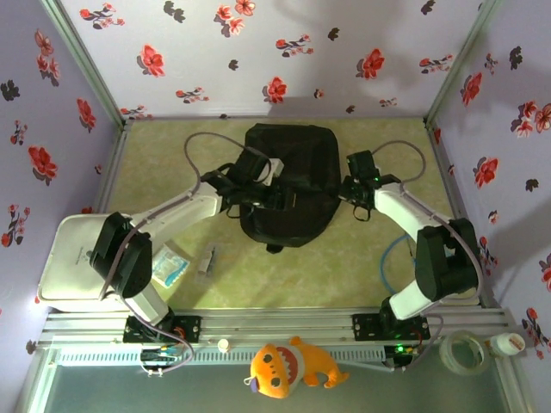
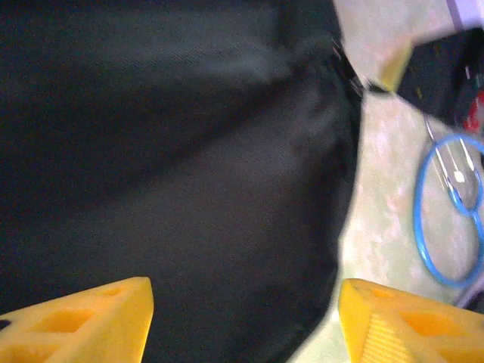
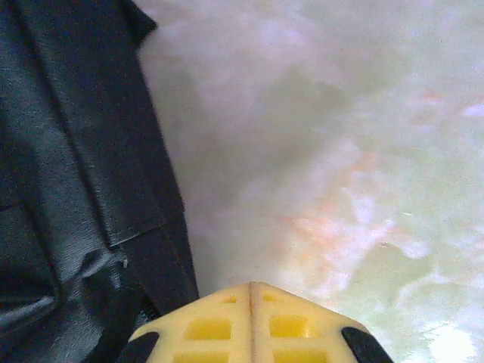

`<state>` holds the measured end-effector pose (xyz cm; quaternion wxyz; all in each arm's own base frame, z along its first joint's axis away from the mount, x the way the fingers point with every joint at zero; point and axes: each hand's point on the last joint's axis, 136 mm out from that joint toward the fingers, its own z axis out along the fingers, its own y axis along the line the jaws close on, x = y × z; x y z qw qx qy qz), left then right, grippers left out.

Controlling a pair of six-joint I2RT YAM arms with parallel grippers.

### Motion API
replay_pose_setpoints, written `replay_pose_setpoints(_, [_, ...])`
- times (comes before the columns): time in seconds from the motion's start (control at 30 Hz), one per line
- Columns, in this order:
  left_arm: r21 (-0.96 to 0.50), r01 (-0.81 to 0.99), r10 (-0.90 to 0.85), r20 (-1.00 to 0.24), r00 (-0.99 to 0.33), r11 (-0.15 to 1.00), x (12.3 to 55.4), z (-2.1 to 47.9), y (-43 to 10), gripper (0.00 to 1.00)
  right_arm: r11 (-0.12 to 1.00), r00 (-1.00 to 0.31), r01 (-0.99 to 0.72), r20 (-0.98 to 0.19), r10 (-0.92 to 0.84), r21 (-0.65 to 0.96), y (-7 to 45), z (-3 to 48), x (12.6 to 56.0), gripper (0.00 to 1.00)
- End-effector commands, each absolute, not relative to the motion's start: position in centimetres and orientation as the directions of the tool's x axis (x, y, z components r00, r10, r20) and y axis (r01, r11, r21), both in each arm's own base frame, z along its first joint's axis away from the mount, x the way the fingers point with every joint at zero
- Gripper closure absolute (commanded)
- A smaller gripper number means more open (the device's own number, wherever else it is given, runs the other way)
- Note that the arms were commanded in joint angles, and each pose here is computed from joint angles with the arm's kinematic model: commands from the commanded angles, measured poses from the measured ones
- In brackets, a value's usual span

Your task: Pack the student bag

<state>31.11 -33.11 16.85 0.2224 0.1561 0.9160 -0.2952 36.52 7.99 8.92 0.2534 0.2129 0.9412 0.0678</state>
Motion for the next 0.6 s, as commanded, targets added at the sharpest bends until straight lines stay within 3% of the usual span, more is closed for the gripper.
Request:
replay_pose_setpoints(0.0, [-0.407, 0.389, 0.152, -0.505, -0.85, 0.826, 32.4, 17.0, -31.5, 0.32, 0.893, -0.777, 0.415, -0.444, 0.446, 0.171, 5.1, 8.3, 35.1, 1.0])
replay_pose_setpoints(0.03, [-0.405, 0.396, 0.153, -0.514, -0.844, 0.824, 32.8, 17.2, -31.8, 0.32, 0.89, -0.778, 0.415, -0.435, 0.454, 0.186, 5.0, 8.5, 35.1, 1.0])
replay_pose_setpoints(0.07, [-0.404, 0.398, 0.154, -0.516, -0.843, 0.824, 33.1, 17.3, -32.1, 0.32, 0.889, -0.777, 0.41, -0.432, 0.458, 0.204, 5.1, 8.7, 35.1, 0.91])
replay_pose_setpoints(0.17, [-0.41, 0.413, 0.154, -0.534, -0.832, 0.813, 34.5, 17.9, -33.4, 0.32, 0.895, -0.775, 0.341, -0.454, 0.44, 0.286, 6.5, 10.3, 36.0, 0.51])
replay_pose_setpoints(0.27, [-0.408, 0.425, 0.156, -0.546, -0.823, 0.808, 35.7, 18.1, -34.5, 0.32, 0.898, -0.779, 0.31, -0.459, 0.428, 0.311, 7.2, 10.9, 37.0, 0.29])
replay_pose_setpoints(0.43, [-0.436, 0.399, 0.127, -0.532, -0.837, 0.807, 38.0, 18.7, -37.2, 0.37, 0.886, -0.802, 0.358, -0.389, 0.453, 0.294, 7.0, 9.5, 39.7, 0.27])
replay_pose_setpoints(0.57, [-0.445, 0.404, 0.127, -0.532, -0.837, 0.799, 38.9, 18.6, -39.6, 0.4, 0.854, -0.791, 0.323, -0.379, 0.48, 0.407, 8.2, 9.7, 42.3, 0.28])
